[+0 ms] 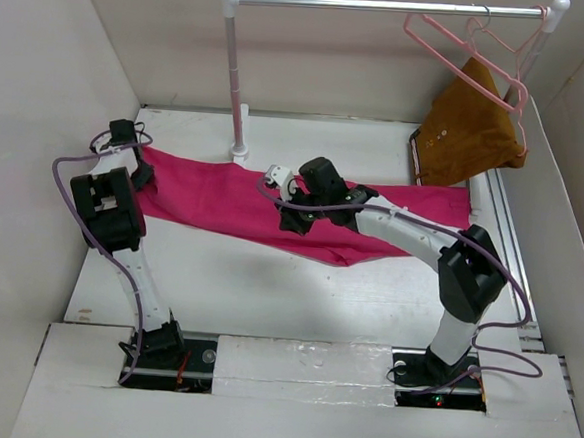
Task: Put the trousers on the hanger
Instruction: Fold the trousers at the center of the board.
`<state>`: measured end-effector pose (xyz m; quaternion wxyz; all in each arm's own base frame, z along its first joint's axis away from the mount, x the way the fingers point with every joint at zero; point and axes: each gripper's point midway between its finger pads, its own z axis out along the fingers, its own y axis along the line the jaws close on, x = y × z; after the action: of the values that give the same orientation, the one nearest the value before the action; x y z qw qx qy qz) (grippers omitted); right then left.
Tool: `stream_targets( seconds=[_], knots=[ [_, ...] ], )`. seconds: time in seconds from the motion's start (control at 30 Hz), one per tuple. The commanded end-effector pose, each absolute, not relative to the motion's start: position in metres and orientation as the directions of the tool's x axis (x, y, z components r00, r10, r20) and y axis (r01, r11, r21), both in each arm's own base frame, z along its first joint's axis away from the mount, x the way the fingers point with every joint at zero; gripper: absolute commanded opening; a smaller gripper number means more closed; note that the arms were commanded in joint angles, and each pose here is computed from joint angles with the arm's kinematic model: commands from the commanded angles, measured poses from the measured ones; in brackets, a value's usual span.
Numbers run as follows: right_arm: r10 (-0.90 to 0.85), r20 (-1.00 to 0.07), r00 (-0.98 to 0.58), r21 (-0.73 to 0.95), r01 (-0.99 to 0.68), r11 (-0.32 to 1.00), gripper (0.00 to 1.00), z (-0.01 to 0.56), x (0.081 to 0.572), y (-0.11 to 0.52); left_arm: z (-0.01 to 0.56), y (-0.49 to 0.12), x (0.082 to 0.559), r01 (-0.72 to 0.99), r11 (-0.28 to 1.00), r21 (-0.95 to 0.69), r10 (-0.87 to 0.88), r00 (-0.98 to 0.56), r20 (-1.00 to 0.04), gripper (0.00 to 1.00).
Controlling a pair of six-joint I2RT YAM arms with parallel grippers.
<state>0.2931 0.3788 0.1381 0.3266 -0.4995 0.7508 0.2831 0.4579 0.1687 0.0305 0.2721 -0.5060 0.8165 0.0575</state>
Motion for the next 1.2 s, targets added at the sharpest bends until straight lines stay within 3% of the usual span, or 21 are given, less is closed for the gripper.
stream_targets(
  seconds=[0.0,0.07,0.5,0.9,1.1,1.17],
  knots=[
    [-0.534,-0.809,-0.247,0.086,-0.948,0.307,0.03,0.160,0.282,0.386,0.033,0.168,0.461,-0.852,0.490,-0.187,-0.793,-0.346,-0.501,0.17],
    [-0.531,-0.812,-0.241,0.088,-0.951,0.297,0.03,0.162,0.279,0.390,0.036,0.169,0.459,-0.858,0.481,-0.182,-0.794,-0.338,-0.506,0.00],
    [-0.550,-0.799,-0.245,0.112,-0.958,0.263,0.03,0.142,0.275,0.394,0.150,0.180,0.435,-0.855,0.432,-0.287,-0.741,-0.155,-0.654,0.00],
    [-0.564,-0.787,-0.251,0.108,-0.955,0.275,0.02,0.140,0.277,0.375,0.074,0.191,0.398,-0.905,0.386,-0.176,-0.785,-0.222,-0.579,0.00],
    [-0.555,-0.791,-0.257,0.099,-0.949,0.299,0.03,0.144,0.284,0.368,0.129,0.188,0.432,-0.850,0.418,-0.319,-0.785,-0.162,-0.598,0.00],
    [-0.547,-0.796,-0.259,0.091,-0.945,0.314,0.03,0.147,0.290,0.364,0.139,0.194,0.428,-0.866,0.404,-0.294,-0.775,-0.154,-0.614,0.00]
  ],
)
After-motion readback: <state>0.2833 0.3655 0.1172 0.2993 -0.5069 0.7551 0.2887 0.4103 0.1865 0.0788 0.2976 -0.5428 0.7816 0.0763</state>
